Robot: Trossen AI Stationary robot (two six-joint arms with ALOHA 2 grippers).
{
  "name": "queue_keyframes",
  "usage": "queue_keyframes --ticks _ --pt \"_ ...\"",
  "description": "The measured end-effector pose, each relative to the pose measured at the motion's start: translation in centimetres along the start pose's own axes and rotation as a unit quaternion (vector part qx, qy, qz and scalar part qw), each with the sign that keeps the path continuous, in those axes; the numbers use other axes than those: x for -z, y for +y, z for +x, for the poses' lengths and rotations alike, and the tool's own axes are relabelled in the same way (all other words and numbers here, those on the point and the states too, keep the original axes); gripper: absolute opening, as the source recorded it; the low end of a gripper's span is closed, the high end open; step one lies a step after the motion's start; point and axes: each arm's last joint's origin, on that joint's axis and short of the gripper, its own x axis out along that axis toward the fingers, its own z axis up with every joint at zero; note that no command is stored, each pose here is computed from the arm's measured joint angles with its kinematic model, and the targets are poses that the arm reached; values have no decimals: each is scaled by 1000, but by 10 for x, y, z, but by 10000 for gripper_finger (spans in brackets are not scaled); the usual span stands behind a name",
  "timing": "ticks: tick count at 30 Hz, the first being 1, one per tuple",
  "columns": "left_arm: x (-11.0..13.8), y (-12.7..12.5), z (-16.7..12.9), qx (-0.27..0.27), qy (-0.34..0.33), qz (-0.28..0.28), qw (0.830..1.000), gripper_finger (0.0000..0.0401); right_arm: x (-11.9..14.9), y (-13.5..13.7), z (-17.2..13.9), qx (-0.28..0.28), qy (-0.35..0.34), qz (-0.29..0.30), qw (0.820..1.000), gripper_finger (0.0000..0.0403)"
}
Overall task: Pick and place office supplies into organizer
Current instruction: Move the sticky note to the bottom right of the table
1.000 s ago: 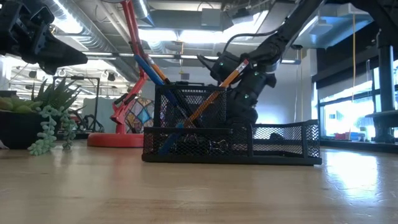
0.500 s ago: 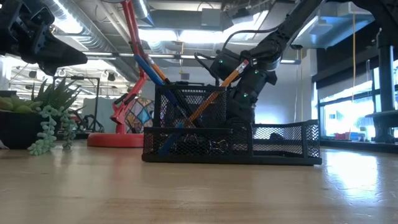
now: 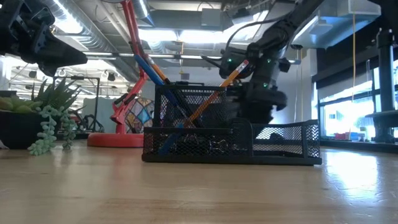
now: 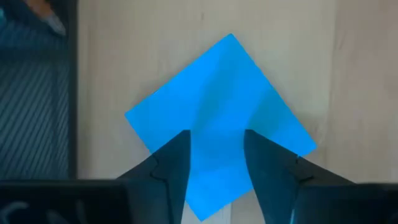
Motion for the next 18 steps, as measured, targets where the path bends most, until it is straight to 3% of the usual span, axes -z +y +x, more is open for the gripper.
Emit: queue_keyframes --ticks 18 --pt "0 0 0 0 0 -10 1000 61 20 18 -2 10 111 32 993 153"
